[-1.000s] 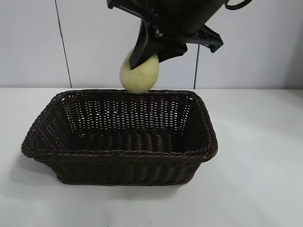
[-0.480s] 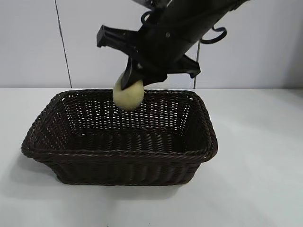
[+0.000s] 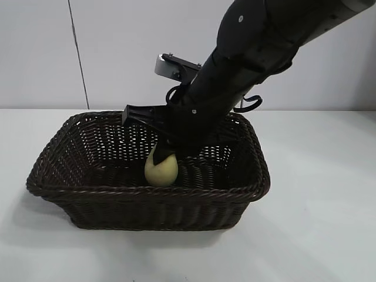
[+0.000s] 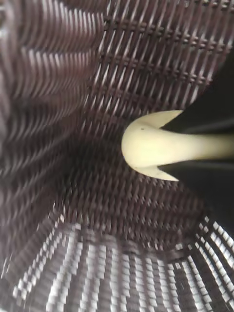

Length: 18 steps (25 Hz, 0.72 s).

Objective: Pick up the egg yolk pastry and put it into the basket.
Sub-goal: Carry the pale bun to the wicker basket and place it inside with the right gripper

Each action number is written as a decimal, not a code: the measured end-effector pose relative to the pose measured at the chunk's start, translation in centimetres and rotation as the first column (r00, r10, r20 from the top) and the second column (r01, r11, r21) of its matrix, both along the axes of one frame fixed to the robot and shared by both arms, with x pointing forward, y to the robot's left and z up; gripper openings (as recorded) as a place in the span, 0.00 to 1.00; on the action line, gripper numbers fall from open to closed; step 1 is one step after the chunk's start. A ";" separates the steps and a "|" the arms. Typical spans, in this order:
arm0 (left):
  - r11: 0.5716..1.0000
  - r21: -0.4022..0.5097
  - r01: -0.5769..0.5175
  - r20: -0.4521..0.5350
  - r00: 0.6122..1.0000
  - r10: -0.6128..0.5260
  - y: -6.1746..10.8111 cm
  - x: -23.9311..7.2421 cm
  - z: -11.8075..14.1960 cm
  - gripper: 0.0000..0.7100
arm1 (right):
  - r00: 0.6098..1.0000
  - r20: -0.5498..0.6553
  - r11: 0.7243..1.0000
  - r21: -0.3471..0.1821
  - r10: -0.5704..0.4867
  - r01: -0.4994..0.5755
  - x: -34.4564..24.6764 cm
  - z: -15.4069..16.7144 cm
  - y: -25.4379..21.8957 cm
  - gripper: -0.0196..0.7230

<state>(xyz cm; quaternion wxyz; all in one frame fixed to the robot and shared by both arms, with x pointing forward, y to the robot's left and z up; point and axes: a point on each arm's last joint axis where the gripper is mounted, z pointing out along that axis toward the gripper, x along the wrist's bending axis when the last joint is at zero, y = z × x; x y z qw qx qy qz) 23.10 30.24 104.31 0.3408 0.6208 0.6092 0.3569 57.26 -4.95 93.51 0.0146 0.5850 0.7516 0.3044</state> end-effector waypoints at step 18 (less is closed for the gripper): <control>1.000 0.000 0.000 0.000 1.000 0.000 0.0 0.0 0.0 0.80 | 0.993 -0.049 0.989 -0.087 0.112 -0.116 1.3 8.1 0.9 0.72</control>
